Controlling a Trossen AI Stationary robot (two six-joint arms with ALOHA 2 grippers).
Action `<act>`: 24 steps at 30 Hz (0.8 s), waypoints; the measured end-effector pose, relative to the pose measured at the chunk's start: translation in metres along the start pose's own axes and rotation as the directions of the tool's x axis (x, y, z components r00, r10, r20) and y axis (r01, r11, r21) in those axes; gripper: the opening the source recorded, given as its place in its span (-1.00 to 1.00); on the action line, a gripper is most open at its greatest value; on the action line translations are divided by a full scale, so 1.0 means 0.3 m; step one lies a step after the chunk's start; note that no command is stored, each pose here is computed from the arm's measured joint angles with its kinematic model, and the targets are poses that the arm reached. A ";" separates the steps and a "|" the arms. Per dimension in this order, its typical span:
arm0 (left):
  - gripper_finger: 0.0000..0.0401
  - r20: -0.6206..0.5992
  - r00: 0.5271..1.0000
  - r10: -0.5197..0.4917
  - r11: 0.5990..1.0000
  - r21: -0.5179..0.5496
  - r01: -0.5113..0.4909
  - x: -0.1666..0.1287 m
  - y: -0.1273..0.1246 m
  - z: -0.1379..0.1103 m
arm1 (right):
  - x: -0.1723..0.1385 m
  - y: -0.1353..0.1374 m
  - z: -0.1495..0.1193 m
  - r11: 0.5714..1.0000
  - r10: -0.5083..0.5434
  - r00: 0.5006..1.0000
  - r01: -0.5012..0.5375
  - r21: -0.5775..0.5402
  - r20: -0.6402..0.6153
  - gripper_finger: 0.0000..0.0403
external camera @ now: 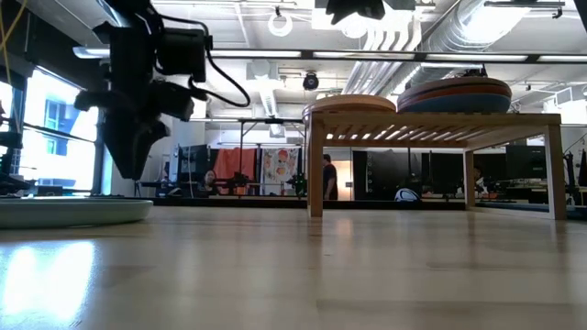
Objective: Place and stack plates onto a shelf
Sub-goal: Stack the light blue plate on the white plate on the shelf
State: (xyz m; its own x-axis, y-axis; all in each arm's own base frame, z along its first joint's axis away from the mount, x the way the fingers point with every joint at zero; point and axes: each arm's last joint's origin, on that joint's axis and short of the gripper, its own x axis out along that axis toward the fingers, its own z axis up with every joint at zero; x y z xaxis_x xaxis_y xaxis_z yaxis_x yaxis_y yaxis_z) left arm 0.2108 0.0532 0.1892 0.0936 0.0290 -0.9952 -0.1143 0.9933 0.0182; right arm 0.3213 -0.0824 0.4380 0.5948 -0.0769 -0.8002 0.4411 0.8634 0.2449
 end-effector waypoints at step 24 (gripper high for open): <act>-0.40 -0.022 0.996 0.081 0.973 0.218 -0.074 0.112 0.002 -0.052 | 0.001 0.008 -0.003 1.000 0.002 1.000 -0.002 0.013 -0.001 -0.65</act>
State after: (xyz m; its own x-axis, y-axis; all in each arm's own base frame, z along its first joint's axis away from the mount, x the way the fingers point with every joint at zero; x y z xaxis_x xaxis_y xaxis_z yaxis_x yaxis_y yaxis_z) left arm 0.1985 0.0529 0.1543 0.0620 0.1071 -0.9923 0.0974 0.9888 0.1128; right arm 0.3220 -0.0798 0.4380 0.5950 -0.0750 -0.8002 0.4486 0.8571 0.2533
